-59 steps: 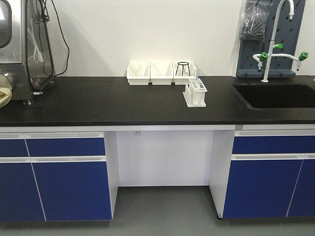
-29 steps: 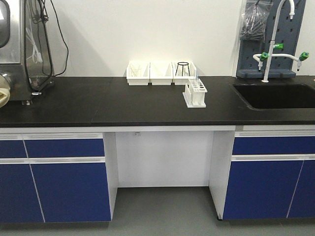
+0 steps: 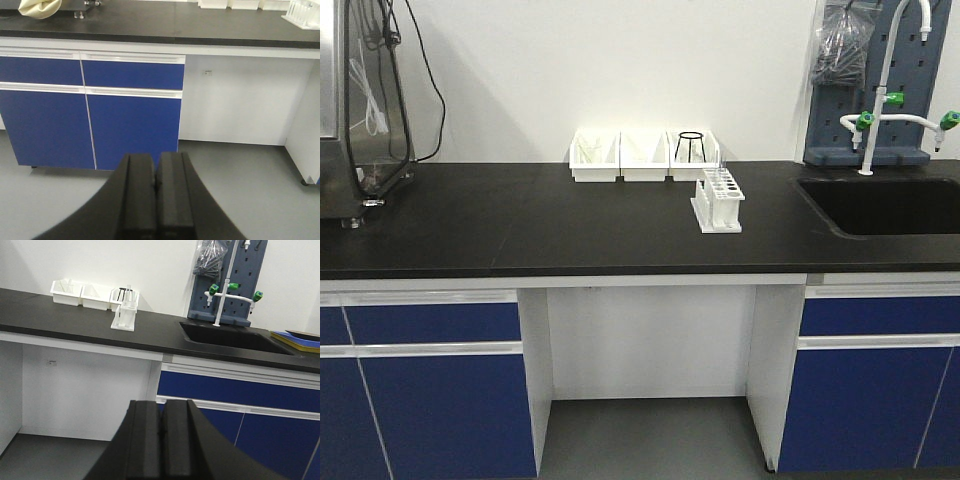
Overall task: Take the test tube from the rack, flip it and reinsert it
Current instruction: 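Drive the base toward the white test-tube rack on the bench, then lower the open right gripper around a clear test tube in the rack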
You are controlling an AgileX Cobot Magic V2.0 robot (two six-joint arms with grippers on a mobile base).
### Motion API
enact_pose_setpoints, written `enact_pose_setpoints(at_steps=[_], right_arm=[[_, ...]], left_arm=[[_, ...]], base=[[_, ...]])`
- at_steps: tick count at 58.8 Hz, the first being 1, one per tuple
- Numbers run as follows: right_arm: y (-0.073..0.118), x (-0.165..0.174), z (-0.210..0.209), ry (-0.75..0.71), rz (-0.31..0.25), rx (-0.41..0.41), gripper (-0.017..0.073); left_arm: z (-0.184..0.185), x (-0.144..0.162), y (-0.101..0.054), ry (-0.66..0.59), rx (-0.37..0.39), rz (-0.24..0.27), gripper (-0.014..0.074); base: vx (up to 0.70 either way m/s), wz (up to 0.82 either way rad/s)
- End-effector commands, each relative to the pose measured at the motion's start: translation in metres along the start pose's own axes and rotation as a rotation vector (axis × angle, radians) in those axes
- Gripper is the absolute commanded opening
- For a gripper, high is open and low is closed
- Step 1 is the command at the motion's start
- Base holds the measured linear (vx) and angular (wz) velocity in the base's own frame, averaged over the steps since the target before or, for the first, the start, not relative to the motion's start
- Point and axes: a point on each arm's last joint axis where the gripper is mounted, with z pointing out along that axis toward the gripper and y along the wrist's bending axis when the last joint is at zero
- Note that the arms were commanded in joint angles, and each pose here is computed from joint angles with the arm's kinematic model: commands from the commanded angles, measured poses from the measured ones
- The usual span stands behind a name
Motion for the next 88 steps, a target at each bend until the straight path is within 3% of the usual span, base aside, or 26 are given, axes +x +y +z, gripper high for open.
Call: enact_pose_setpoints(at_steps=[1,88], right_arm=[[-0.0017,-0.0081,-0.0009,-0.093,-0.014,0.022,-0.0009],[-0.0017,-0.0081,-0.0009,-0.093,-0.014,0.022,-0.0009]], left_arm=[[-0.0012,-0.0082,-0.0018,-0.096,0.023,-0.002,-0.0006],[-0.0012,-0.0082,-0.0018,-0.096,0.023,-0.002,-0.0006]], base=[[0.25,-0.01],[0.39,-0.01]])
